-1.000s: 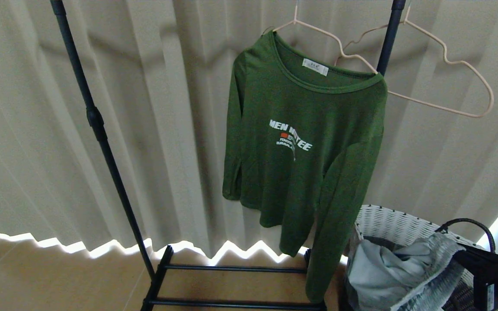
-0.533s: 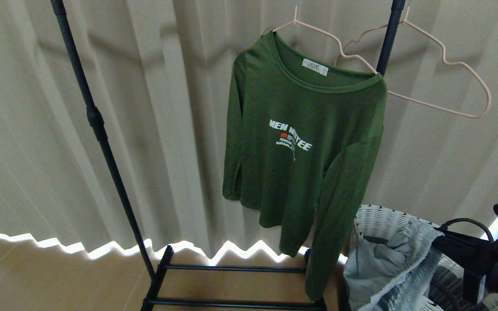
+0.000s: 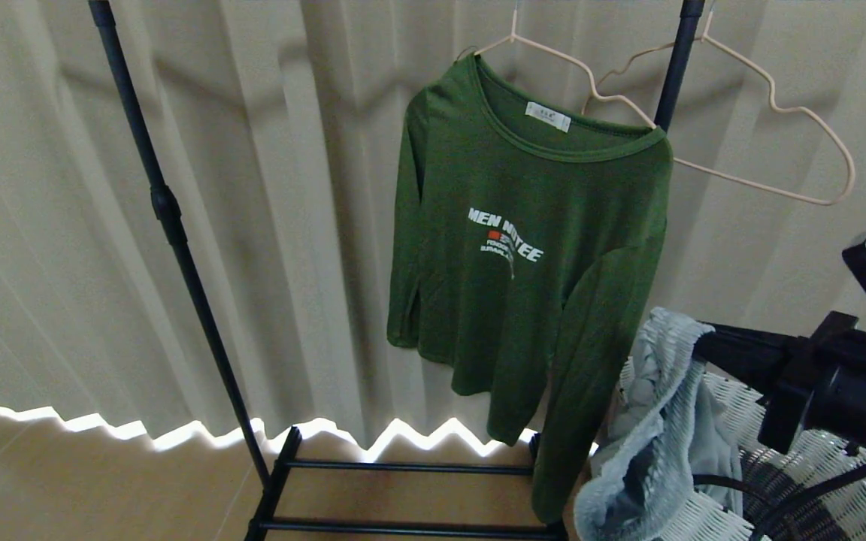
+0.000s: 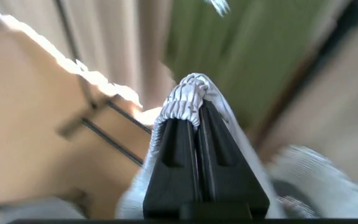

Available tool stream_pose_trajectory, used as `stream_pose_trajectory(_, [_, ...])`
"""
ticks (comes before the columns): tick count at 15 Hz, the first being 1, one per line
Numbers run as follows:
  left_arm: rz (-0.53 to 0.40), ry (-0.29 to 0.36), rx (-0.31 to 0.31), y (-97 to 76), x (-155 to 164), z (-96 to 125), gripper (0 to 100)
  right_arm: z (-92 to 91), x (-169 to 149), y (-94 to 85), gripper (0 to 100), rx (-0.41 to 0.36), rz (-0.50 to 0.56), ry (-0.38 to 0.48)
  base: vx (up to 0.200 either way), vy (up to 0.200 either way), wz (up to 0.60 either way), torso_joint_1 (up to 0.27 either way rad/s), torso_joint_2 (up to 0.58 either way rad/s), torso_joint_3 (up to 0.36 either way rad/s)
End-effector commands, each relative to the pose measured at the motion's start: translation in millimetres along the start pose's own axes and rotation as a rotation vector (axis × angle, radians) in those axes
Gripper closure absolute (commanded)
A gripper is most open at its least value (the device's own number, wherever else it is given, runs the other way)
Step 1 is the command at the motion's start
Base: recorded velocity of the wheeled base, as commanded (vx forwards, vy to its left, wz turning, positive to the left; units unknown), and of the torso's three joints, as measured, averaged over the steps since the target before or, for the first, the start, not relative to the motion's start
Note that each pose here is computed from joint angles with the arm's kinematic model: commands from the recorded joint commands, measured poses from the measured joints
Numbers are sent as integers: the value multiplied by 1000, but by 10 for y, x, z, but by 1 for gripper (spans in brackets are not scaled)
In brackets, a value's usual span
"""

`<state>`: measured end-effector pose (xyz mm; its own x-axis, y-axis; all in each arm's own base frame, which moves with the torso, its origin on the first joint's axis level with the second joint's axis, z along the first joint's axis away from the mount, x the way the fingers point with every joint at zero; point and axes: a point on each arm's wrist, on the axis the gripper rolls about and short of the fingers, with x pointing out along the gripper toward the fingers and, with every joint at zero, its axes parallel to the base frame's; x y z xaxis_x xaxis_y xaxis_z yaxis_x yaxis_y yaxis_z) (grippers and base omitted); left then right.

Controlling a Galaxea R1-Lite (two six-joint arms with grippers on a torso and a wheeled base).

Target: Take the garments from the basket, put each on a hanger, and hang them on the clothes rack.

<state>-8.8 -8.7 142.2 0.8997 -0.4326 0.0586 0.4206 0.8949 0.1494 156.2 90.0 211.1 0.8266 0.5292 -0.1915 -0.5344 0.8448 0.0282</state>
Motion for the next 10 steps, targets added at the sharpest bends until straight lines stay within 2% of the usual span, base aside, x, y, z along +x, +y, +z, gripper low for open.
stream_pose_trajectory(1, [-96, 95, -54, 327, 757, 396, 0, 168, 80, 100, 100, 60, 55, -55, 0, 0, 0, 0, 0, 0])
stream_pose_trajectory(2, [-117, 108, -60, 350, 873, 401, 0, 190, 87, 107, 100, 72, 60, -74, 0, 0, 0, 0, 0, 0])
stream_pose_trajectory(3, [-182, 132, -71, 361, 1118, 397, 0, 213, 126, 110, 100, 77, 64, -106, 0, 0, 0, 0, 0, 0])
stream_pose_trajectory(4, [-264, 166, -89, 298, 1388, 353, 0, 213, 184, 114, 100, 77, 67, -127, 0, 0, 0, 0, 0, 0])
stream_pose_trajectory(5, [-304, 199, -104, 209, 1566, 299, 0, 223, 221, 118, 100, 78, 71, -142, 0, 0, 0, 0, 0, 0])
stream_pose_trajectory(7, [-329, 242, -126, -48, 1867, 219, 0, 263, 255, 152, 100, 77, 89, -173, 0, 0, 0, 0, 0, 0])
stream_pose_trajectory(8, [-348, 261, -163, -266, 2025, 170, 0, 295, 265, 182, 100, 76, 103, -187, 0, 0, 0, 0, 0, 0])
stream_pose_trajectory(9, [-369, 276, -186, -386, 2106, 137, 0, 306, 260, 195, 100, 75, 110, -191, 0, 0, 0, 0, 0, 0])
stream_pose_trajectory(10, [-405, 321, -209, -557, 2232, 40, 0, 312, 257, 234, 100, 75, 129, -195, 0, 0, 0, 0, 0, 0])
